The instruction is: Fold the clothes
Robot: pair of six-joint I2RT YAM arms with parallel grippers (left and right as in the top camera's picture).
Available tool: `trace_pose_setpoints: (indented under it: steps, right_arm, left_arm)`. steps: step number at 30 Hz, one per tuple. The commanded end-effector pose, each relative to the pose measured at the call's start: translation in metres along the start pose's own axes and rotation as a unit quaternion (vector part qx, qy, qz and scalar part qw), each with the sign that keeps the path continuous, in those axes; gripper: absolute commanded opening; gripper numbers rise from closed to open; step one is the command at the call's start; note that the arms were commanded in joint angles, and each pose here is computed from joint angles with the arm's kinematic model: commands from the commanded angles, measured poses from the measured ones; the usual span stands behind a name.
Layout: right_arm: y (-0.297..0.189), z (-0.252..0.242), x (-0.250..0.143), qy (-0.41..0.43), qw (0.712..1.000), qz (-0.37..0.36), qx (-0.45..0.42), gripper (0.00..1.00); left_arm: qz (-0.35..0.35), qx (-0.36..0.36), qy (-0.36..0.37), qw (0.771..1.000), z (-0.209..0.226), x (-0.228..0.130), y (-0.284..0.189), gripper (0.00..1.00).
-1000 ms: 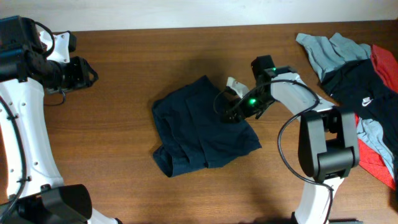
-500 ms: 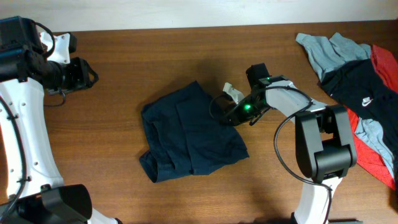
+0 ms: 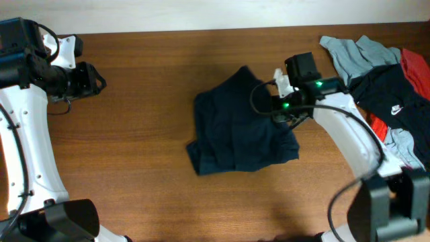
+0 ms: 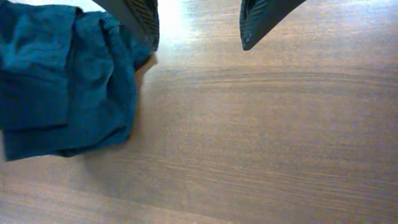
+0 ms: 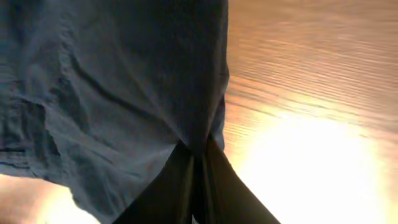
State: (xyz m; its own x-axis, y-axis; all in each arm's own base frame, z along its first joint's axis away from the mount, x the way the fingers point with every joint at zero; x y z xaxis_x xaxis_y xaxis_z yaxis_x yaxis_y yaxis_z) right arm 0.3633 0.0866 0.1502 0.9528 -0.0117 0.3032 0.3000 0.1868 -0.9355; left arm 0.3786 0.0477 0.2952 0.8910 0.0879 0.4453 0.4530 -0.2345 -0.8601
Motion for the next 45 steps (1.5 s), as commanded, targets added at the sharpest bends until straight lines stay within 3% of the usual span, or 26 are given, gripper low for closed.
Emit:
trace_pose_setpoints:
  steps: [1, 7, 9, 11, 13, 18, 21, 26, 30, 33, 37, 38, 42, 45]
  right_arm:
    - [-0.029, 0.01, 0.004, -0.008, 0.999, -0.047, -0.026, 0.04]
    - [-0.024, 0.03, -0.002, -0.04, 0.998, -0.044, -0.033, 0.05]
    - [-0.02, 0.026, -0.002, -0.037, 0.998, -0.04, -0.04, 0.1]
    - [-0.012, 0.014, -0.001, -0.019, 0.999, -0.026, -0.041, 0.5]
    - [0.0, 0.005, 0.001, -0.013, 1.0, -0.001, 0.014, 0.8]
    - [0.027, -0.019, 0.005, 0.001, 0.989, 0.033, 0.147, 0.9]
    - [0.048, -0.041, 0.004, 0.027, 0.985, 0.05, 0.163, 0.93]
    - [0.083, -0.056, -0.006, 0.04, 0.972, 0.078, 0.22, 0.93]
    - [0.102, -0.068, -0.009, 0.059, 0.966, 0.085, 0.236, 0.94]
    - [0.098, -0.051, -0.008, 0.033, 0.949, 0.072, 0.306, 0.93]
    - [0.099, -0.031, -0.011, 0.016, 0.941, 0.081, 0.328, 0.81]
    - [0.101, -0.027, -0.012, 0.011, 0.941, 0.083, 0.329, 0.77]
    - [0.106, -0.028, -0.016, 0.018, 0.949, 0.099, 0.299, 0.27]
    - [0.109, -0.04, -0.019, 0.048, 0.962, 0.116, 0.244, 0.06]
  left_arm:
    - [-0.011, 0.004, 0.003, 1.0, 0.001, 0.004, -0.004, 0.42]
    - [-0.003, 0.0, 0.006, 1.0, -0.004, 0.001, -0.002, 0.43]
    - [-0.001, -0.003, 0.012, 1.0, -0.009, 0.001, -0.001, 0.43]
    - [0.001, -0.008, 0.021, 1.0, -0.017, 0.001, 0.001, 0.43]
    - [0.003, -0.021, 0.033, 0.999, -0.028, 0.001, 0.004, 0.43]
    - [0.001, -0.05, 0.072, 0.996, -0.063, 0.004, 0.011, 0.44]
    - [0.009, -0.065, 0.085, 0.994, -0.086, 0.001, 0.017, 0.44]
    - [0.05, -0.09, 0.117, 0.988, -0.124, -0.021, 0.042, 0.44]
    - [0.091, -0.111, 0.138, 0.98, -0.15, -0.053, 0.092, 0.44]
    - [0.094, -0.153, 0.157, 0.971, -0.169, -0.073, 0.126, 0.48]
    - [0.078, -0.2, 0.191, 0.958, -0.192, -0.099, 0.167, 0.55]
    - [0.07, -0.205, 0.203, 0.955, -0.197, -0.105, 0.174, 0.57]
    - [0.057, -0.214, 0.261, 0.94, -0.215, -0.118, 0.189, 0.6]
    - [0.071, -0.194, 0.278, 0.938, -0.215, -0.126, 0.2, 0.59]
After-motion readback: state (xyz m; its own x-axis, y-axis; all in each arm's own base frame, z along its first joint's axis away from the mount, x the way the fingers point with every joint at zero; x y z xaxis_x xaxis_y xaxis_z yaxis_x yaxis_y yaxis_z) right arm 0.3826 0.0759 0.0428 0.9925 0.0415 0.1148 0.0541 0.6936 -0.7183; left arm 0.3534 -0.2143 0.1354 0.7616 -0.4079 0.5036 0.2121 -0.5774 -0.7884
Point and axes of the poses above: each gripper's point midway between its finger pads, its own y axis out along the fingers, its own z axis along the line the jaws close on, x = y × z, the point moved 3 cm from there along -y, back along the fingers, and after that the axes turned 5 degrees about y, right-handed, at the moved point
